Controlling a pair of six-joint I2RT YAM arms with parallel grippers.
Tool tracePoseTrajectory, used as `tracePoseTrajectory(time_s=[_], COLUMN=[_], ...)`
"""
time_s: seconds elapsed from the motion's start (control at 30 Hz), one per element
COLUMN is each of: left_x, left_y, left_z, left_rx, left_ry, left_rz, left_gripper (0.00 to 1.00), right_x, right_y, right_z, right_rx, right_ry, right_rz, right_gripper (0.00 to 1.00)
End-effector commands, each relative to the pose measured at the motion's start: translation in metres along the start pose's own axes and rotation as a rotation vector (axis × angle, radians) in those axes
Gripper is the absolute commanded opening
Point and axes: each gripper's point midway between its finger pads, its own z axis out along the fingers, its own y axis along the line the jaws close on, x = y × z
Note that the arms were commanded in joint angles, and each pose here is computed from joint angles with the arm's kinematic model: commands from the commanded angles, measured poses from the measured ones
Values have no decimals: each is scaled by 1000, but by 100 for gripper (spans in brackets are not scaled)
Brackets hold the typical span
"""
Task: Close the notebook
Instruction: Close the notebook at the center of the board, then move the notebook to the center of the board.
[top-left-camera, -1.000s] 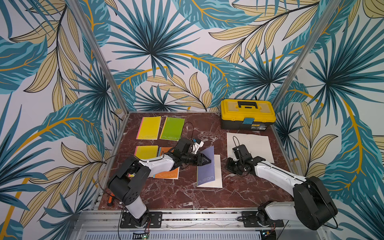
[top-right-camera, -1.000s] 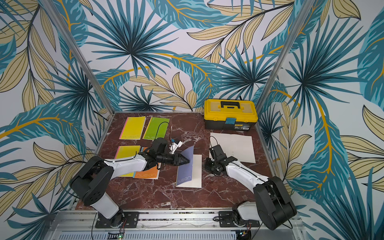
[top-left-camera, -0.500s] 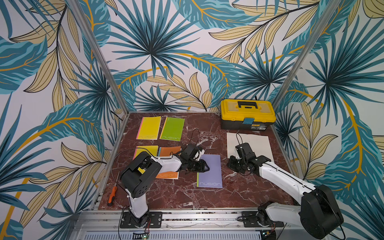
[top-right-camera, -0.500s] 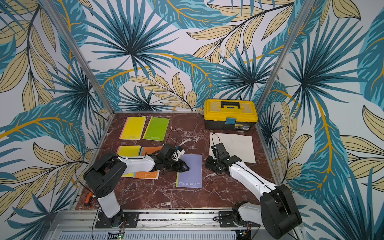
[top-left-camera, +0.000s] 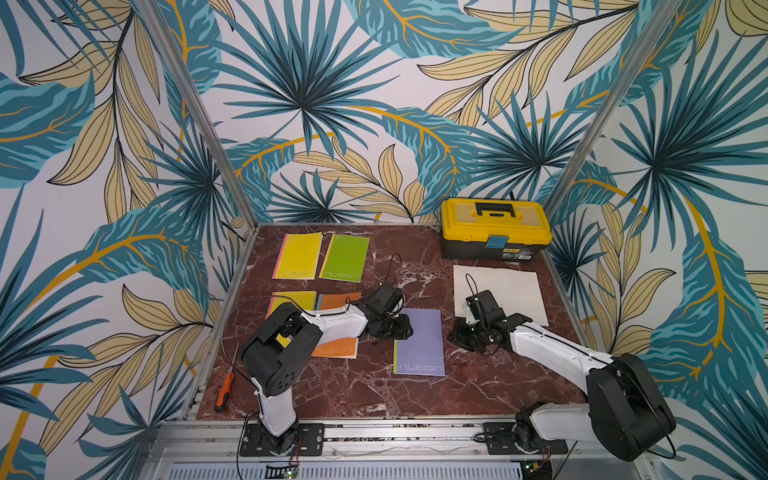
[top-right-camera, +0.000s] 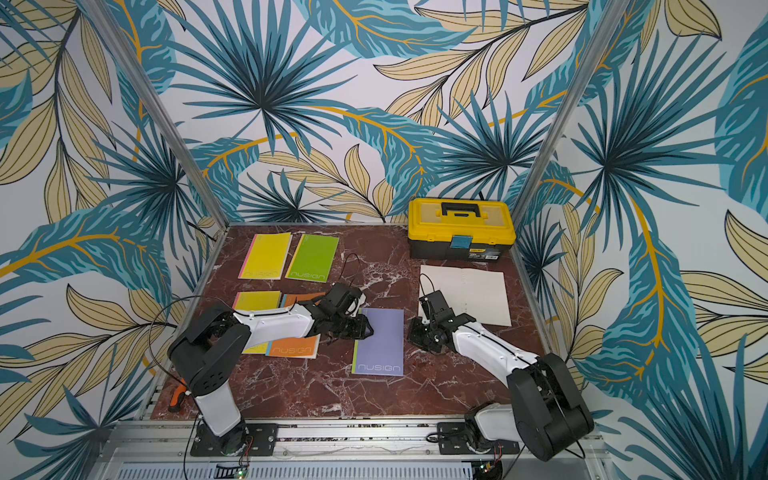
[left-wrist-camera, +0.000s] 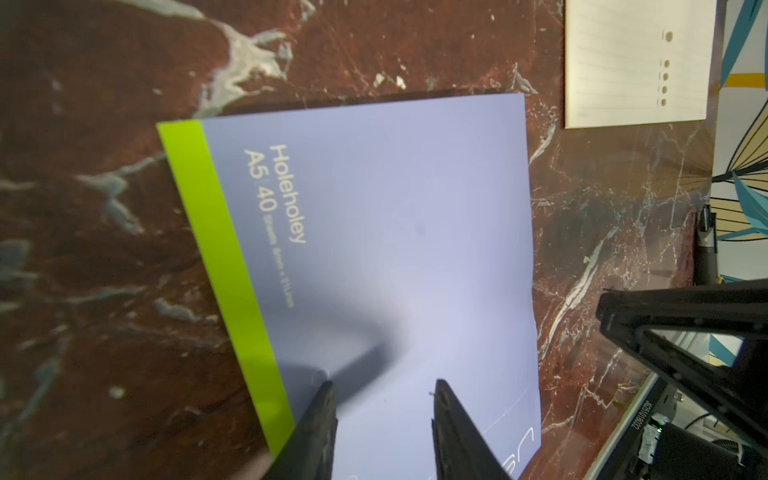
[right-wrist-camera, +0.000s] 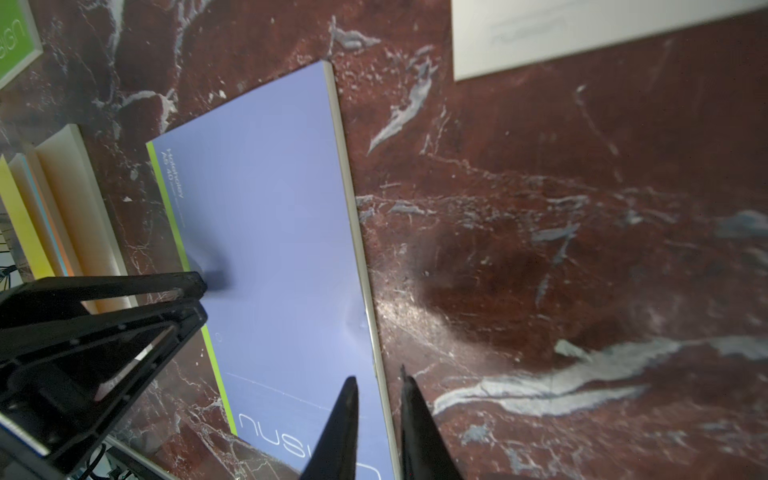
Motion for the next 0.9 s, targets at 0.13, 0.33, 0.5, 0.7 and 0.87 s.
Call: tracePoseTrajectory(time_s=[0.13, 0.33, 0.5, 0.7, 0.87], left_x=[26, 27, 25, 26, 25], left_y=[45, 45, 41, 44, 45], left_z=[4, 5, 4, 3, -1], left_rx=[-182, -178, -164, -178, -191], left_ry=[83, 92, 84, 84, 81], left_rz=[-23, -22, -20, -17, -14], left_gripper=[40, 40, 40, 40, 39], right_x=[12, 12, 16, 19, 19], right_y=[22, 38, 39, 7, -8], right_z=[12, 29, 48, 64, 63], right_rx=[-104, -176, -179, -27, 55], right_ry=[50, 88, 127, 131, 125], right_rz=[-61, -60, -49, -1, -11], right_gripper=[22, 20, 18, 15, 14])
